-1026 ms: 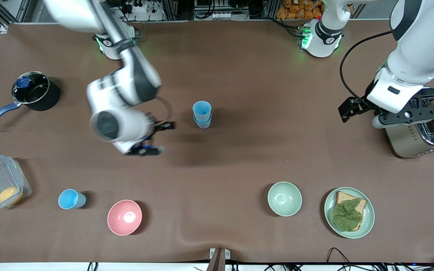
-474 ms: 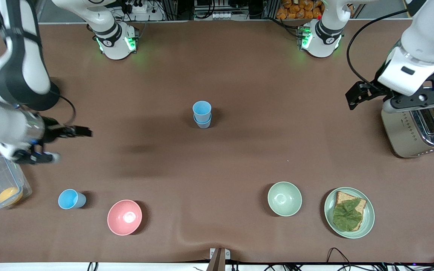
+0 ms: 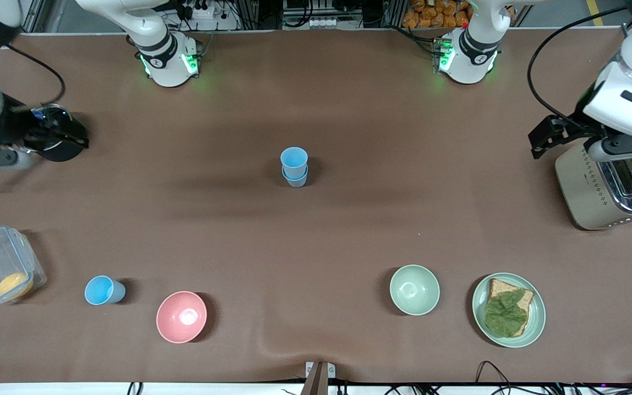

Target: Stack blue cups with both arms

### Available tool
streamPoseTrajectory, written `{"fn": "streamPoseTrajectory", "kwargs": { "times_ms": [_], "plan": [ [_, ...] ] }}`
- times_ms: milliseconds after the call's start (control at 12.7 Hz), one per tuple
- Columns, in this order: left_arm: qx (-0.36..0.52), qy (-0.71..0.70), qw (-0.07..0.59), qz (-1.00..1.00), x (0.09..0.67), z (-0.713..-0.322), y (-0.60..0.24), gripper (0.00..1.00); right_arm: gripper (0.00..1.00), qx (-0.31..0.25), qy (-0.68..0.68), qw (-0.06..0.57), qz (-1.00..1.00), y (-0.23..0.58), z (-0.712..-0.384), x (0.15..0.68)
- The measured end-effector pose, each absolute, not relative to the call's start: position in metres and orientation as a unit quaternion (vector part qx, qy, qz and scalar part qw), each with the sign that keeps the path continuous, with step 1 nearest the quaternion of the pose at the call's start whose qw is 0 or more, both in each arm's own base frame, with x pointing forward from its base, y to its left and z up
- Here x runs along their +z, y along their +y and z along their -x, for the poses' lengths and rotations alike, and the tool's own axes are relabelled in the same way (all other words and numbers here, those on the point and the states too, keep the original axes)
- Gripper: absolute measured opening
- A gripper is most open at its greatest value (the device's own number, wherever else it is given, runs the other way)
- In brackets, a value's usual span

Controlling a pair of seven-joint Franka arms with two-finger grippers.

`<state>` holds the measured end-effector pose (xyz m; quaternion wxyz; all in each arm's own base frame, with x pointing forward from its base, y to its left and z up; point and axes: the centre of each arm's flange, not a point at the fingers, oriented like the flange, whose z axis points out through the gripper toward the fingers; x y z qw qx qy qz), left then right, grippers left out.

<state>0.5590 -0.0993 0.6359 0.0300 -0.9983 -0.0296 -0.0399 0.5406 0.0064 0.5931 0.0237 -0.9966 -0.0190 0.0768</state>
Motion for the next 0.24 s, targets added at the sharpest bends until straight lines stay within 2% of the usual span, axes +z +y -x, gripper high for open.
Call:
{"fn": "streamPoseTrajectory", "kwargs": {
  "times_ms": [237],
  "plan": [
    [-0.038,-0.026,0.026,0.999,0.636,-0.56,-0.095,1.0,1.0,0.078,-0.002,0.026,0.997,-0.014,-0.538,0.598]
  ]
}}
